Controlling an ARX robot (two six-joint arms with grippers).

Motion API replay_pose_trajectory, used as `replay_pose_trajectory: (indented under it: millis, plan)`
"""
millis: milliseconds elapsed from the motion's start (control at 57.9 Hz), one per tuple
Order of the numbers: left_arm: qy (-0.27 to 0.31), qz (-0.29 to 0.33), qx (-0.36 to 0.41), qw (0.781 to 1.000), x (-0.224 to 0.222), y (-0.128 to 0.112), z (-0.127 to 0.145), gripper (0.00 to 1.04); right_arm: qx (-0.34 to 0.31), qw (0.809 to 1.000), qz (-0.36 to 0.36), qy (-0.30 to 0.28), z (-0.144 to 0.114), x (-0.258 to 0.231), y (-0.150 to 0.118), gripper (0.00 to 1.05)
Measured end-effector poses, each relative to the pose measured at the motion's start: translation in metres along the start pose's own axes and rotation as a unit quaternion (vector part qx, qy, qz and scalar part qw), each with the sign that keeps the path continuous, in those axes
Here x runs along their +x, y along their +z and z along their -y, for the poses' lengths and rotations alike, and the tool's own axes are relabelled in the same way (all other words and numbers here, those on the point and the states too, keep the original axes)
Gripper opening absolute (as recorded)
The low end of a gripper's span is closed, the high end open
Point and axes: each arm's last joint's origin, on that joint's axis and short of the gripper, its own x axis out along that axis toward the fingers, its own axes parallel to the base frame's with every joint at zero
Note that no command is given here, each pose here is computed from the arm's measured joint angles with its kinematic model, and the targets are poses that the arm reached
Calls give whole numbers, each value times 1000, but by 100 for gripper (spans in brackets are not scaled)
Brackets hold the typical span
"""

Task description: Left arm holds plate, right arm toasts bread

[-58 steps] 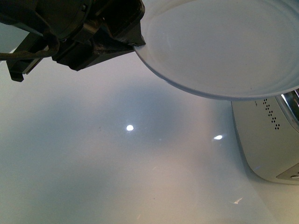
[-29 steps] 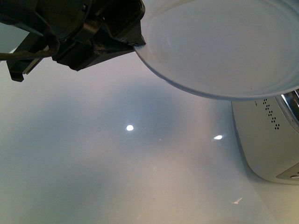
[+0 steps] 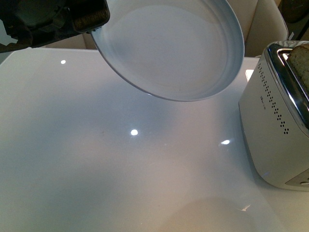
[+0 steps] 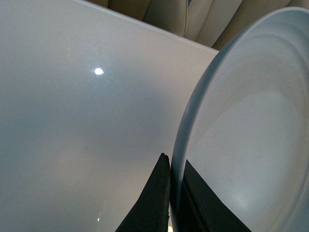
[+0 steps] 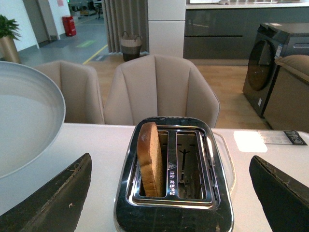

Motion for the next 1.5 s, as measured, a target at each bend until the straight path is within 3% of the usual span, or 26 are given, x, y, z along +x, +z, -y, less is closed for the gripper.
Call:
replay_pose_trajectory:
  millis: [259, 587, 863, 1330, 1502]
  plan:
    - [-2, 9, -42, 999, 8, 27, -43, 3, 0, 1000, 0, 0, 0, 0, 0, 96]
    - [40, 6, -146, 988, 30, 32, -151, 3, 1, 1000, 0, 0, 0, 0, 0, 96]
    - [59, -21, -199, 978, 53, 5, -226, 3, 1, 1000, 0, 0, 0, 0, 0, 96]
    - [54, -108, -222, 968, 105, -82, -275, 3, 1, 1000, 0, 0, 0, 0, 0, 96]
    - [57, -114, -230, 965, 108, -95, -292, 3, 1, 1000, 0, 0, 0, 0, 0, 96]
